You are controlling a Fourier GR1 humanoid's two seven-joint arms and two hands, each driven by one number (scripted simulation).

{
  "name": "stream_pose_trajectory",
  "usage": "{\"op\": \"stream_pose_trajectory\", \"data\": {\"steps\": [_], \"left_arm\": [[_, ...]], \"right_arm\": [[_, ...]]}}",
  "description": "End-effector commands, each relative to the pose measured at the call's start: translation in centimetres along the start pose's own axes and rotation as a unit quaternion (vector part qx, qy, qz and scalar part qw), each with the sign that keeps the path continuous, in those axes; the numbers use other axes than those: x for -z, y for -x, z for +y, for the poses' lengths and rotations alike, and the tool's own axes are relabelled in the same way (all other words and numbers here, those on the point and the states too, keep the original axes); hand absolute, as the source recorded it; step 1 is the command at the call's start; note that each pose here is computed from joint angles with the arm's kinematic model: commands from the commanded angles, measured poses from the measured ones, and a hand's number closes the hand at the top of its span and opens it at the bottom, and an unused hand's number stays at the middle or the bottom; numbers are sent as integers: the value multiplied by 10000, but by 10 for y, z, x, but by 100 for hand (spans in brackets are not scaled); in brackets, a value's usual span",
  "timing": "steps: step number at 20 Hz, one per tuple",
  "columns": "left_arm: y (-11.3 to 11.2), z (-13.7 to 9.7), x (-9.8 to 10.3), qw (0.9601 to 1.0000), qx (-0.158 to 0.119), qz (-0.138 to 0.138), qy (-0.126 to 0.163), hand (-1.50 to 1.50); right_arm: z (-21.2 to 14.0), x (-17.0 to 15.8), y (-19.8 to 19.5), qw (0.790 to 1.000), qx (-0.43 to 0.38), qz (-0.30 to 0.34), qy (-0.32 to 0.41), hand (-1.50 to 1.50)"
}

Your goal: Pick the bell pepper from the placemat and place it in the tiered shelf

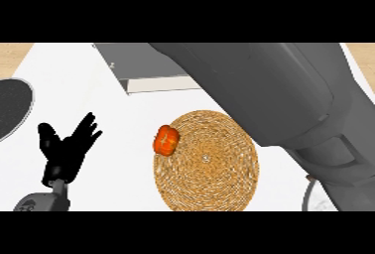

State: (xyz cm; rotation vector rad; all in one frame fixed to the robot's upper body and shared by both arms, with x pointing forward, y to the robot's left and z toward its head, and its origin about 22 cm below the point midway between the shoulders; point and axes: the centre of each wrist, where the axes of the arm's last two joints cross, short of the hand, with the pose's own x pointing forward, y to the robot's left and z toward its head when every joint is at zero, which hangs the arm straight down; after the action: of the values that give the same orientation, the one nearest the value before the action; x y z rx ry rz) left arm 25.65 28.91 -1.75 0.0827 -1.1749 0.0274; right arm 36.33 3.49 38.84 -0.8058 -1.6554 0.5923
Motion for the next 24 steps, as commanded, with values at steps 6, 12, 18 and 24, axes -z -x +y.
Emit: {"op": "stream_pose_trajectory", "data": {"steps": [6,12,18,24], "left_arm": [[7,-4,1,9995,29,301,6,0],[12,-1,8,9994,117,301,107,0],[8,-16,-1,9996,70,240,146,0],[-3,-4,8,9996,-7,217,154,0]], "right_arm": [[23,35,41,9988,-360,-68,-327,150],[27,52,59,9985,-519,1,-157,150],[45,58,81,9982,-590,25,-50,150],[45,54,64,9991,-306,-269,-97,150]]}}
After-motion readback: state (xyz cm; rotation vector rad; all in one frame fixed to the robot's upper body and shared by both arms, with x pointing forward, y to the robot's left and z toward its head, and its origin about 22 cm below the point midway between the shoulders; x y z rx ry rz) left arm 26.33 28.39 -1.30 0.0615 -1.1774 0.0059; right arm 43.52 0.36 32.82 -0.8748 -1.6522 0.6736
